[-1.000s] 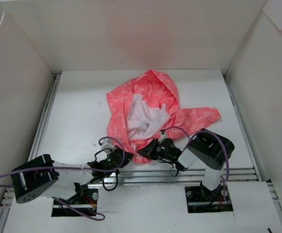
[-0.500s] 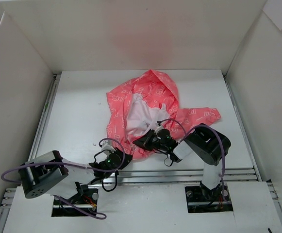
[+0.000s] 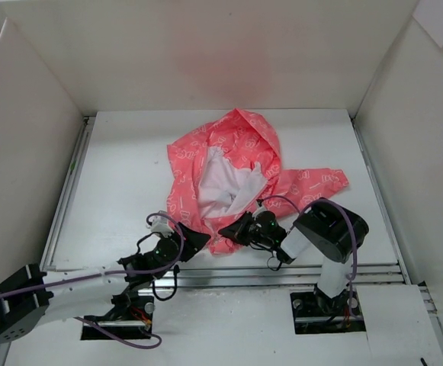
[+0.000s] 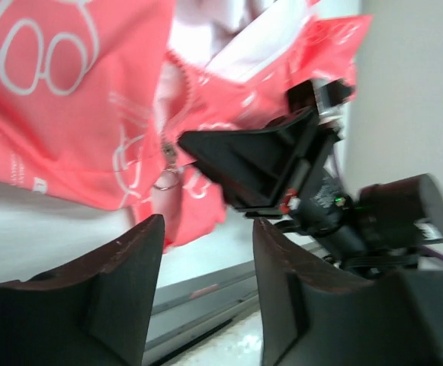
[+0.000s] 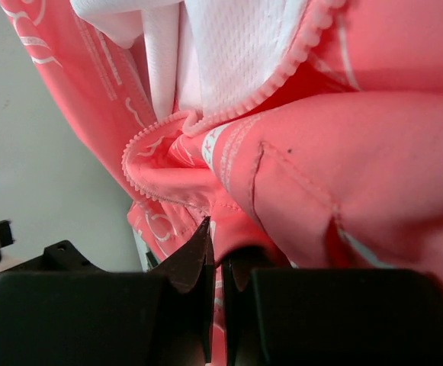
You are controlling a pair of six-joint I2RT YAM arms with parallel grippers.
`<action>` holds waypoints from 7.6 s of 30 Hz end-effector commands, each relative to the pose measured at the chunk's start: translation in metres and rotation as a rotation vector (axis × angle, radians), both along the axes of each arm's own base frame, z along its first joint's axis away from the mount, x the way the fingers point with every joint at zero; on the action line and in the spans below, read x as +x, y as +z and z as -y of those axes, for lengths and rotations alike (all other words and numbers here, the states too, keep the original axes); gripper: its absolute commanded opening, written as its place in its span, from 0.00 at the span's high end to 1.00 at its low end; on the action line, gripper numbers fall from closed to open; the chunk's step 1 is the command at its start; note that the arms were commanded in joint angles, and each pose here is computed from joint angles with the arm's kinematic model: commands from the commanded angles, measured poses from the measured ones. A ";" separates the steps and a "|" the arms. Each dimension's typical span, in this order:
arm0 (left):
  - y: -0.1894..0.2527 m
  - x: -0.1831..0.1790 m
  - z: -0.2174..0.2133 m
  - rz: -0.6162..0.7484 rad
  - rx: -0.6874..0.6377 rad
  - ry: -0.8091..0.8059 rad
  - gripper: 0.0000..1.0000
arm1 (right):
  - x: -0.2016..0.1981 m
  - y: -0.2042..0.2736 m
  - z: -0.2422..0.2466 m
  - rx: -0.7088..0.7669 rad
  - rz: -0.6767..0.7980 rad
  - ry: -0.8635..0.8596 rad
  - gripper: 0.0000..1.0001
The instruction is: Zip up the jacket
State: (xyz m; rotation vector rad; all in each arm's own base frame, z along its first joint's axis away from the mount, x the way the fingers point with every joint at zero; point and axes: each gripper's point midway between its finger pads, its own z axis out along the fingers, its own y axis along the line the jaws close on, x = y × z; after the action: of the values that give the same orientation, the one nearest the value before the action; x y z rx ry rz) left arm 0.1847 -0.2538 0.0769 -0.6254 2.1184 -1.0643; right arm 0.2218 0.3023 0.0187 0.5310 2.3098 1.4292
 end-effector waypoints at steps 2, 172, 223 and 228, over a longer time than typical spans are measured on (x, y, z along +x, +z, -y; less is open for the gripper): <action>0.018 0.009 -0.012 0.044 0.002 0.079 0.51 | 0.016 0.115 -0.017 0.302 0.375 0.006 1.00; 0.006 0.203 -0.104 0.002 0.332 0.076 0.53 | -0.059 0.122 0.056 -0.389 0.457 0.119 1.00; 0.041 -0.013 0.027 0.001 0.128 0.104 0.41 | -0.058 0.100 0.036 -0.434 0.513 0.275 0.67; 0.038 -0.007 0.022 0.009 0.162 0.146 0.49 | -0.059 0.100 0.034 -0.431 0.514 0.287 0.60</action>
State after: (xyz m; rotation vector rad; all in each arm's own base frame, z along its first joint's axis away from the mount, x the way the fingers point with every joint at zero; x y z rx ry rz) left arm 0.1632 -0.2612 0.0778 -0.6085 2.2027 -0.7226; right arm 0.1558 0.2582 0.1001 -0.2868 2.2844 0.9068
